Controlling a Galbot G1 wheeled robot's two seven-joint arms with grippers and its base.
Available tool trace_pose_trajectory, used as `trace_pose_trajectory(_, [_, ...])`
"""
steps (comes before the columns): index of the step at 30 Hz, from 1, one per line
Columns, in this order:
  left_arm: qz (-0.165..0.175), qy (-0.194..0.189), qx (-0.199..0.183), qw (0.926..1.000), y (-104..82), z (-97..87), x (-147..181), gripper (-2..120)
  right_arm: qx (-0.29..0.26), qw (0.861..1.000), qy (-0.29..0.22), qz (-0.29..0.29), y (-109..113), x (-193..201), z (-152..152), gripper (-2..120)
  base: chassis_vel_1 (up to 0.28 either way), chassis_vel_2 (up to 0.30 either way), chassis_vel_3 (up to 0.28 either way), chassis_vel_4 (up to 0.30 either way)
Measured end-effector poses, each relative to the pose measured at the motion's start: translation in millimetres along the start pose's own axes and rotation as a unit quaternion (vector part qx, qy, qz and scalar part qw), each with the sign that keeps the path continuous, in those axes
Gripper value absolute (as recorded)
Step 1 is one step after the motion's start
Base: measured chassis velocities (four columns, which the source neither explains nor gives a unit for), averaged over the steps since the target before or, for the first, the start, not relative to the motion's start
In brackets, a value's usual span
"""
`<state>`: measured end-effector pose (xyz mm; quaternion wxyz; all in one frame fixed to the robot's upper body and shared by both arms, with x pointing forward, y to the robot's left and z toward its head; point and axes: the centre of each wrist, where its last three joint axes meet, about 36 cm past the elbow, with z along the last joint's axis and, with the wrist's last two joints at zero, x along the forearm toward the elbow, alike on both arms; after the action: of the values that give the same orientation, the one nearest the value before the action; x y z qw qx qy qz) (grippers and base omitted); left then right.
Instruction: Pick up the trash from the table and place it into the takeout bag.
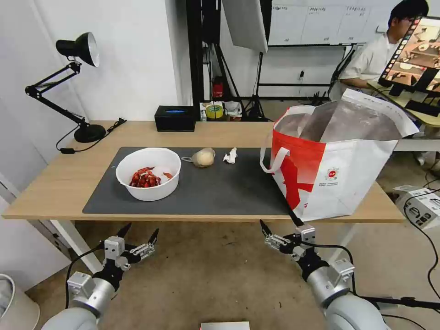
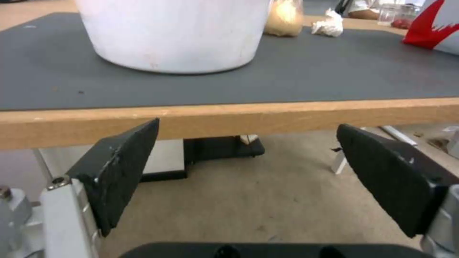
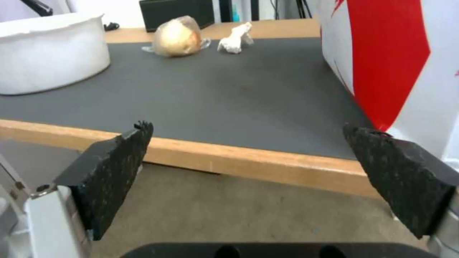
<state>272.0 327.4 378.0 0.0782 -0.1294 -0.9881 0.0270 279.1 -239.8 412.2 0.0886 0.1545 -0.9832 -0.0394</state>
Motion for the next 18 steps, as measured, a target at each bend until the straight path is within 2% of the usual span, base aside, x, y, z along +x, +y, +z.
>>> trace_pose_trajectory(18, [0.003,0.003,-0.002,1.0000,-2.9,6.1,-0.4,100,-0.010,1.000,0.019,0.006,1.8,-5.2,6.6,100,0.000,0.000,0.000,0.000])
